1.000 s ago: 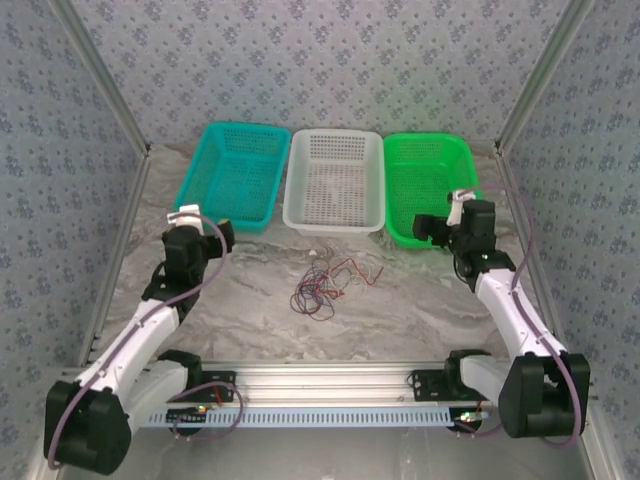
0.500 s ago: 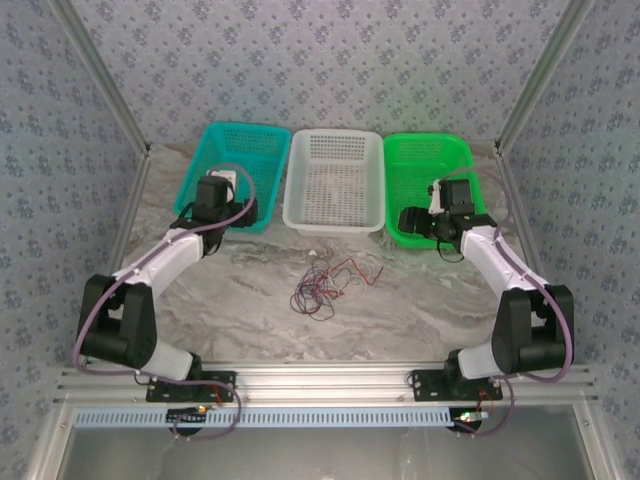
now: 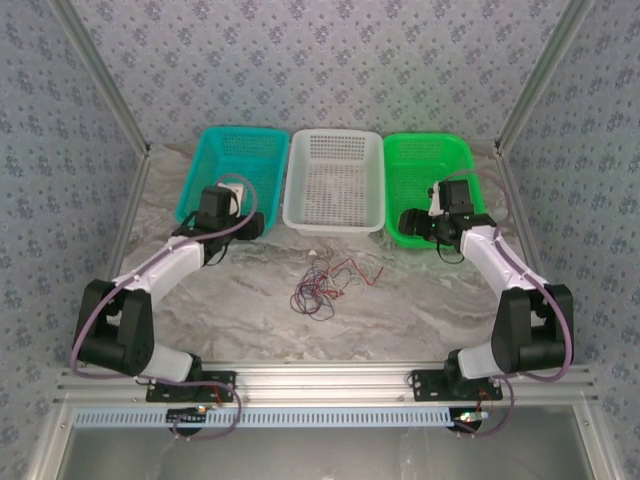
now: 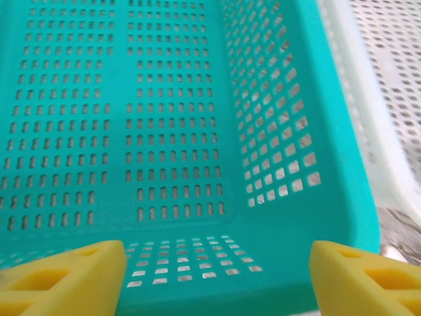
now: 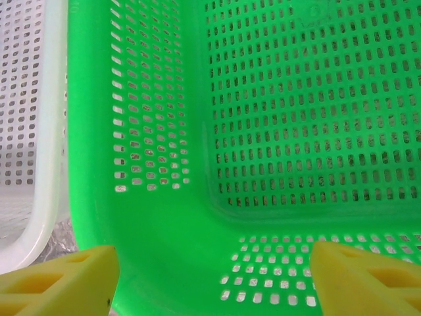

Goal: Untangle the cables

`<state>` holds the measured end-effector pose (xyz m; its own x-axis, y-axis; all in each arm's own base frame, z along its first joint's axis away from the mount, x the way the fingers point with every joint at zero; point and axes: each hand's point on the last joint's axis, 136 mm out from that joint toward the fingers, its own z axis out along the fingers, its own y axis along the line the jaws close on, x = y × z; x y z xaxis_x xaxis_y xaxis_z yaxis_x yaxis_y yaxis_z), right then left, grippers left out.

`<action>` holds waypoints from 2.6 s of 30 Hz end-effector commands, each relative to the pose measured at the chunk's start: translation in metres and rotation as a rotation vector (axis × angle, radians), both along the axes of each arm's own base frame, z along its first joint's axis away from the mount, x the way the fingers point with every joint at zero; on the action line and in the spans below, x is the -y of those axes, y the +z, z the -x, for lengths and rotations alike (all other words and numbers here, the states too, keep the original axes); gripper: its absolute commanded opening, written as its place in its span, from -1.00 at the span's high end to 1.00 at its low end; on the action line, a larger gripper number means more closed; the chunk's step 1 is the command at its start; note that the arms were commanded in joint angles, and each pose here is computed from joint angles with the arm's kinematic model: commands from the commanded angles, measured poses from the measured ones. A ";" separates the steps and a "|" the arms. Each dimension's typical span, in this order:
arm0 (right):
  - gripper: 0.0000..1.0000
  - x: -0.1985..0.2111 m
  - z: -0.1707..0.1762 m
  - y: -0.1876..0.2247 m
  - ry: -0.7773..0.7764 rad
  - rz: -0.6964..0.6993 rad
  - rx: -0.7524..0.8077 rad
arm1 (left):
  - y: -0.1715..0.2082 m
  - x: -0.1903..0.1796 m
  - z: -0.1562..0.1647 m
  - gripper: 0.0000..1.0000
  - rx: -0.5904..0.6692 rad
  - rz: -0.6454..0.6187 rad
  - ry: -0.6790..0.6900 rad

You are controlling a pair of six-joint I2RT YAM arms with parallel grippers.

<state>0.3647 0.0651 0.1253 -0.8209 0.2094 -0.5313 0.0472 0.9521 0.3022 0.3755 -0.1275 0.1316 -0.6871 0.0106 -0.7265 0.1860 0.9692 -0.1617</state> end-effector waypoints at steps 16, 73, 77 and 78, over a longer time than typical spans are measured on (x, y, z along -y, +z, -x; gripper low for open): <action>-0.54 -0.081 0.083 0.031 0.383 0.075 0.031 | 0.045 0.006 0.039 -0.46 0.069 0.077 0.012; 1.00 -0.206 0.141 0.116 0.914 -0.127 0.176 | 0.080 0.185 0.092 -0.74 0.195 0.246 -0.738; 1.00 -0.206 0.142 0.115 0.921 -0.126 0.171 | 0.072 0.200 0.087 -0.69 0.172 0.236 -0.756; 1.00 -0.205 0.142 0.112 0.919 -0.123 0.164 | 0.069 0.203 0.086 -0.67 0.164 0.234 -0.756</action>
<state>0.2271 0.2661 0.2267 -0.6361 -0.4091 -0.6542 -0.7304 0.5927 0.3396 0.2842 -0.3158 0.1831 -0.4958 0.2752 -0.8237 0.7811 0.5558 -0.2845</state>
